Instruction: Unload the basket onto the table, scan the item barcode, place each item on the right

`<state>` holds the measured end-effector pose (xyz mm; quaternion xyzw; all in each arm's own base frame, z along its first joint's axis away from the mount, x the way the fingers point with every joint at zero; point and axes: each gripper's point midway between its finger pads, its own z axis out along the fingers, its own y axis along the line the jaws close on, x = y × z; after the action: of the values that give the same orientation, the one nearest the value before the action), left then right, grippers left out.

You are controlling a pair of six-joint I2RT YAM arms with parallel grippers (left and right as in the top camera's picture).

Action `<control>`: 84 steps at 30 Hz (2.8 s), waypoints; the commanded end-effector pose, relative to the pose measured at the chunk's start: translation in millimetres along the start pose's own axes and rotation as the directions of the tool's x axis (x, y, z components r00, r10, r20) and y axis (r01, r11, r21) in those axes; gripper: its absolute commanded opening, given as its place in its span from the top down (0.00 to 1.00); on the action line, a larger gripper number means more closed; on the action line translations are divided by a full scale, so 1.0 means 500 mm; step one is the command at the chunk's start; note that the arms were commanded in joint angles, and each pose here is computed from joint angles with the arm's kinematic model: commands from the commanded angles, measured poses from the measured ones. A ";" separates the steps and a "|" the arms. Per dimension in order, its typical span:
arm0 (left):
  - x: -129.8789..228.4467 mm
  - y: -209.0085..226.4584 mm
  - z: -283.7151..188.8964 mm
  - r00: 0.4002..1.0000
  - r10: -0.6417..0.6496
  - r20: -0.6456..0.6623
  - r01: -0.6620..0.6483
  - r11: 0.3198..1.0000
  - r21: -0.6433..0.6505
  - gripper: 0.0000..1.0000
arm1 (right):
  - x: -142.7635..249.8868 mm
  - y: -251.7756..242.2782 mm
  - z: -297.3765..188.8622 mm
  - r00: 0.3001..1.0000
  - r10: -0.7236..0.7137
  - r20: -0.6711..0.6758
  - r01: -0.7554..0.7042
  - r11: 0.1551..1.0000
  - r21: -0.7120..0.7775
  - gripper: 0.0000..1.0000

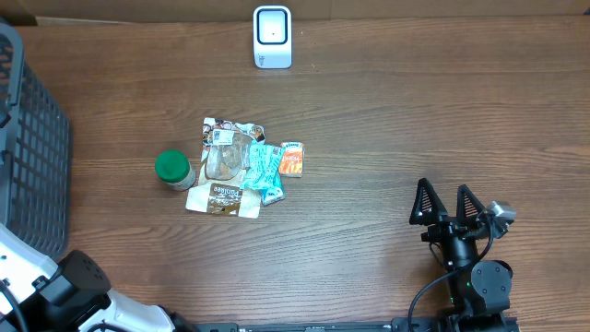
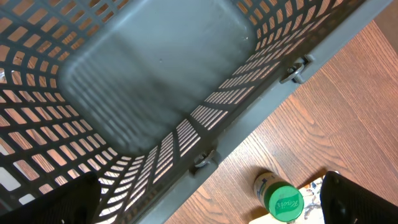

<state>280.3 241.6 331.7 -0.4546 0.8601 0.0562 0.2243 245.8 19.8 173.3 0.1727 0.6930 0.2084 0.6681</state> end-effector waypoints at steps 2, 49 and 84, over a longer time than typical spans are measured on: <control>-0.003 -0.001 -0.011 1.000 -0.022 0.017 0.021 1.000 0.006 0.00 | 0.004 -0.004 0.001 1.000 -0.003 0.002 0.003 1.000 0.003 0.00; 0.141 -0.340 -0.063 0.884 0.463 0.059 -0.447 0.804 0.393 0.00 | -0.098 0.221 0.081 0.791 -0.178 -0.586 0.105 0.982 -0.157 0.00; 0.293 -0.471 0.037 0.753 0.658 0.017 -0.619 0.699 0.359 0.00 | 0.495 0.384 0.226 0.232 0.229 -0.945 -0.060 0.973 0.221 0.53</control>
<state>406.7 -6.3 275.8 -0.0758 0.9720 -0.0567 0.2151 336.6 308.1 65.4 0.1014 0.9512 0.2837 0.0669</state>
